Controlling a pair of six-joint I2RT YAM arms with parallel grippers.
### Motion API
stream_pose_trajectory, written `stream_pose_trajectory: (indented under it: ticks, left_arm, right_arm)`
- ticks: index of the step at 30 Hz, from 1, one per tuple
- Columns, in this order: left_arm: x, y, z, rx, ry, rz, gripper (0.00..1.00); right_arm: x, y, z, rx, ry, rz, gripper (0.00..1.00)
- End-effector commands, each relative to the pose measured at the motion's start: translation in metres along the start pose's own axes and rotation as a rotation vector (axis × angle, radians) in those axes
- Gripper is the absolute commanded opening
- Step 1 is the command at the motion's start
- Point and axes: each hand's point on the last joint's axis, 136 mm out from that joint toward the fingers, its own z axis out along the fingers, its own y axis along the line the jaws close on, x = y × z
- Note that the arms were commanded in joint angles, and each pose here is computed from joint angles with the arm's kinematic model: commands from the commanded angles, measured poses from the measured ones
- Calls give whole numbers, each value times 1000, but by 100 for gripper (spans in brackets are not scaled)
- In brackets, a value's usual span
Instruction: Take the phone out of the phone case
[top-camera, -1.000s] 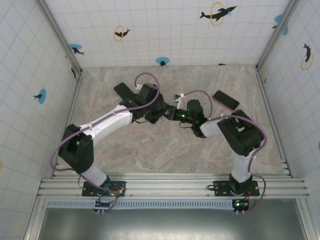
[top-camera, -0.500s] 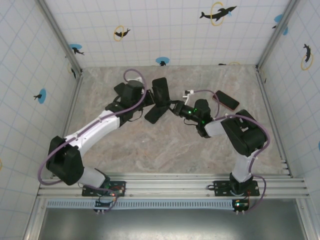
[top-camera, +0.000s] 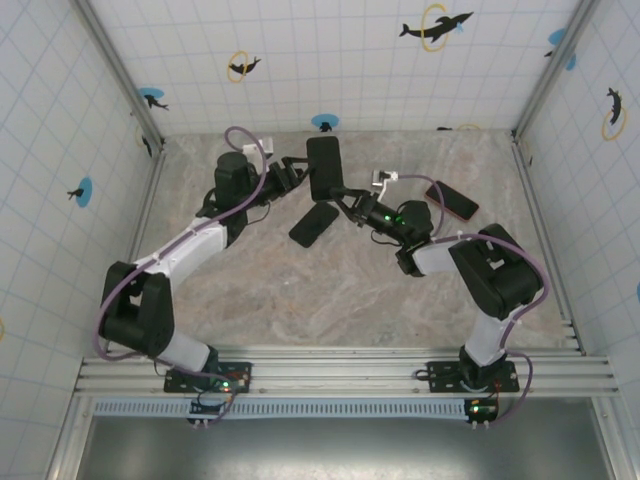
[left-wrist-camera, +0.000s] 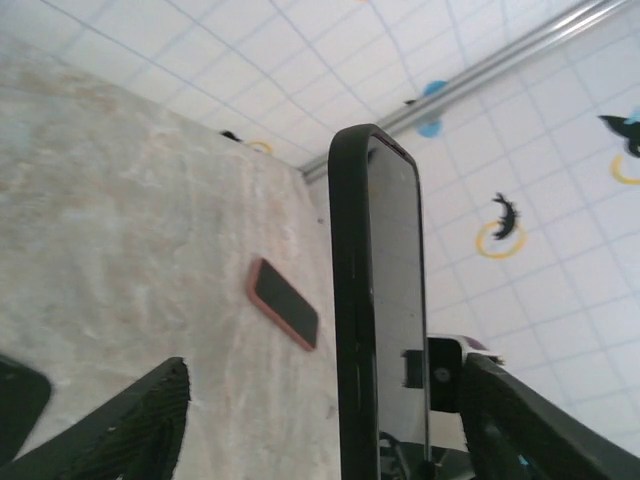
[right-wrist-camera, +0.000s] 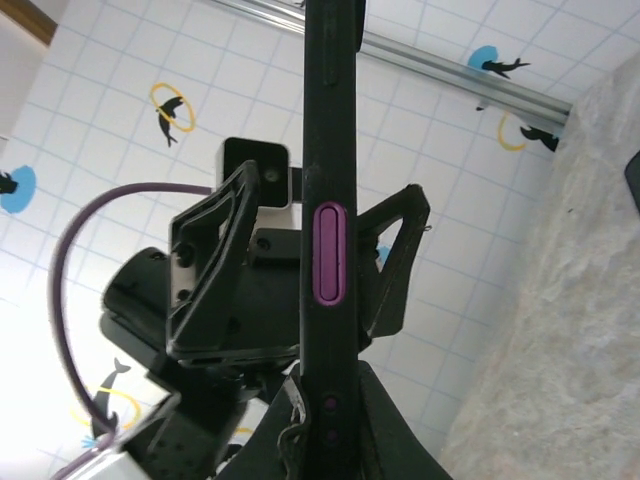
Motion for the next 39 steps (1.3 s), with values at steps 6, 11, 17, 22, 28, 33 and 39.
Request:
stream_pose_trajectory:
  ticks: [6, 11, 17, 22, 28, 33, 39]
  left_arm:
    - [-17, -49, 5, 257, 50, 8, 52]
    - [-24, -51, 6, 282, 51, -4, 37]
    - [-22, -51, 10, 301, 80, -24, 21]
    - [-22, -52, 12, 306, 94, -32, 12]
    - [-20, -48, 14, 297, 105, -42, 0]
    - [-32, -46, 13, 263, 34, -53, 0]
    - [-56, -43, 1, 219, -159, -108, 0]
  right_arm:
    - [0, 54, -5, -189, 12, -18, 0]
    - [6, 51, -8, -173, 29, -14, 0]
    - [11, 52, -7, -172, 51, -15, 0]
    - [16, 53, -4, -166, 78, -24, 0]
    - [16, 48, -7, -127, 77, -49, 0]
    - [14, 45, -9, -92, 54, -103, 28]
    - [13, 32, -18, -3, -22, -203, 39]
